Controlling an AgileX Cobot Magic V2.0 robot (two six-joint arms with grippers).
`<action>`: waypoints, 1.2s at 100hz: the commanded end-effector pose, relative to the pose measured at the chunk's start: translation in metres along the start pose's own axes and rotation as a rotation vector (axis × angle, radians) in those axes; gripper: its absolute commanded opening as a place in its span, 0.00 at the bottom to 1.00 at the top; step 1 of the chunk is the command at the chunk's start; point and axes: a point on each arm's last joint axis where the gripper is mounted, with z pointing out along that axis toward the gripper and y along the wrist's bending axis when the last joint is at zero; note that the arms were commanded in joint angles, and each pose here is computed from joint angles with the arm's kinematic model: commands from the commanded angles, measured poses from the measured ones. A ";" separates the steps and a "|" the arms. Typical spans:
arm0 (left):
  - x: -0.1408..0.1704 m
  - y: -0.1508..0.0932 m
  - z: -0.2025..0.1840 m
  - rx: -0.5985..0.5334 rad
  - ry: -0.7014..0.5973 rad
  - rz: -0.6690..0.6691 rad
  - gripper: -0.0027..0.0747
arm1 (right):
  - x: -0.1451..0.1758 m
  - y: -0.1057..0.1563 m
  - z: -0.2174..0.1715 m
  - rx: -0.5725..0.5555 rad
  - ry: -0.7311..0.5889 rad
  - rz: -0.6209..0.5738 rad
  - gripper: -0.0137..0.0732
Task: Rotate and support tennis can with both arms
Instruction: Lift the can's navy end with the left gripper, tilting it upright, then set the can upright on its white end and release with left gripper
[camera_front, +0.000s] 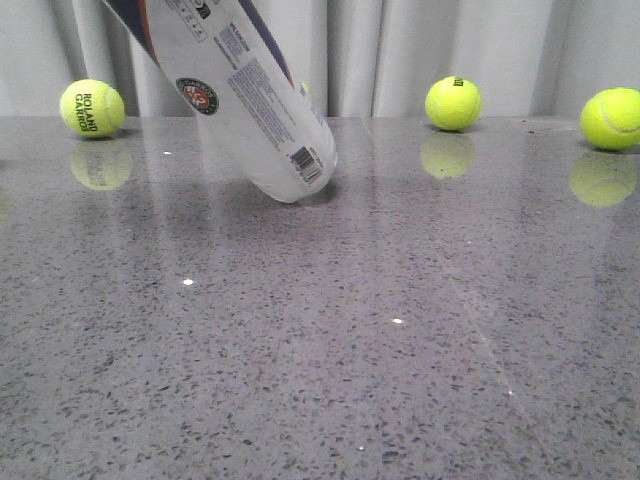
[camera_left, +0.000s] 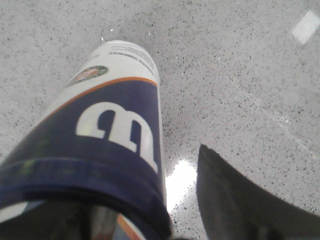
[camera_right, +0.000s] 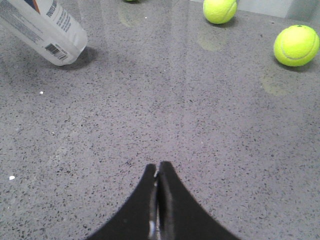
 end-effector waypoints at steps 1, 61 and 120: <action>-0.004 -0.013 -0.034 0.016 -0.091 0.014 0.47 | -0.014 0.000 -0.003 0.000 -0.095 -0.014 0.08; -0.053 -0.013 -0.031 0.112 -0.225 0.014 0.47 | -0.014 0.000 -0.003 0.000 -0.095 -0.014 0.08; -0.084 -0.011 -0.038 0.126 -0.388 0.029 0.47 | -0.014 0.000 -0.003 0.000 -0.095 -0.014 0.08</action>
